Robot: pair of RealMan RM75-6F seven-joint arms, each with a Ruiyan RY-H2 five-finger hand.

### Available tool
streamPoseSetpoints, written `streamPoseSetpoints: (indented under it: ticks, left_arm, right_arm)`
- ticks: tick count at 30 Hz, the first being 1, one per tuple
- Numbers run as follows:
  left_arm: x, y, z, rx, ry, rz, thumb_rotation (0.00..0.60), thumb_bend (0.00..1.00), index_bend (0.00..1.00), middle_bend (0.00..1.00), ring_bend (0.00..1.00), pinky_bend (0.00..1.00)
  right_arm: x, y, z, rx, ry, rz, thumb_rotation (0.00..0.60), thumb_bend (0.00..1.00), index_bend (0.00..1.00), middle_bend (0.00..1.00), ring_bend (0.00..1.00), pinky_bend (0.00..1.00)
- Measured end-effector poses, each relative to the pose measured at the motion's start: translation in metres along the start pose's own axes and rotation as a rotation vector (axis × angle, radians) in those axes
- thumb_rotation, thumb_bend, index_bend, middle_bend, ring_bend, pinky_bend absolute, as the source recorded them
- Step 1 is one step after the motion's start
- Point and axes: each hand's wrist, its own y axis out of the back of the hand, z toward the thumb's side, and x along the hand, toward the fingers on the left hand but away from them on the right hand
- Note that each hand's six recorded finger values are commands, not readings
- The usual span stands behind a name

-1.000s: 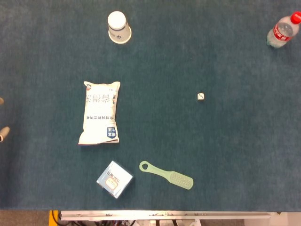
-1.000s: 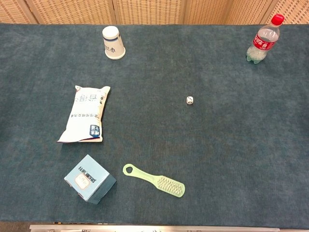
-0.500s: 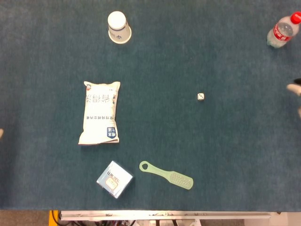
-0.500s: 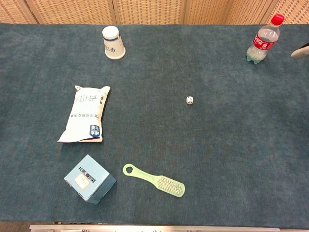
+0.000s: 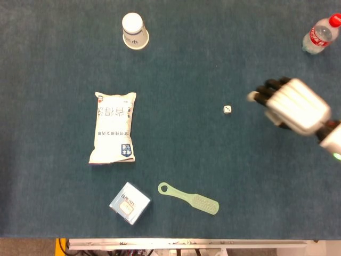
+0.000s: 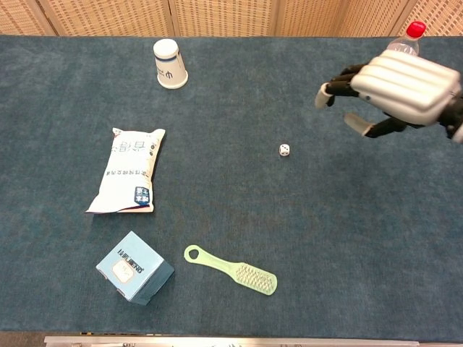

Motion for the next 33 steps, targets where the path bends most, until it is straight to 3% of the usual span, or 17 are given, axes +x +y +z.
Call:
streamPoseSetpoints:
  ticks: [6, 14, 26, 33]
  left_arm:
    - [-0.003, -0.004, -0.005, -0.009, 0.002, -0.009, 0.600, 0.00, 0.37, 0.28, 0.22, 0.37]
    - [-0.005, -0.003, -0.007, -0.024, -0.003, -0.010, 0.600, 0.00, 0.37, 0.28, 0.22, 0.37]
    - [-0.005, -0.004, -0.009, -0.025, 0.005, -0.020, 0.600, 0.00, 0.37, 0.28, 0.22, 0.37]
    - [-0.005, -0.006, -0.010, -0.022, 0.009, -0.027, 0.600, 0.00, 0.37, 0.27, 0.22, 0.37]
  right_arm:
    - [-0.049, -0.003, 0.017, 0.041, 0.033, 0.052, 0.600, 1.00, 0.40, 0.60, 0.62, 0.73]
    - [-0.077, -0.018, 0.033, 0.203, 0.060, 0.092, 0.600, 1.00, 0.45, 0.83, 0.86, 0.90]
    - [-0.086, -0.050, 0.042, 0.400, 0.047, 0.206, 0.600, 1.00, 0.46, 0.91, 0.92, 0.94]
    - [-0.091, -0.058, 0.050, 0.392, 0.039, 0.230, 0.600, 1.00, 0.46, 0.91, 0.92, 0.94]
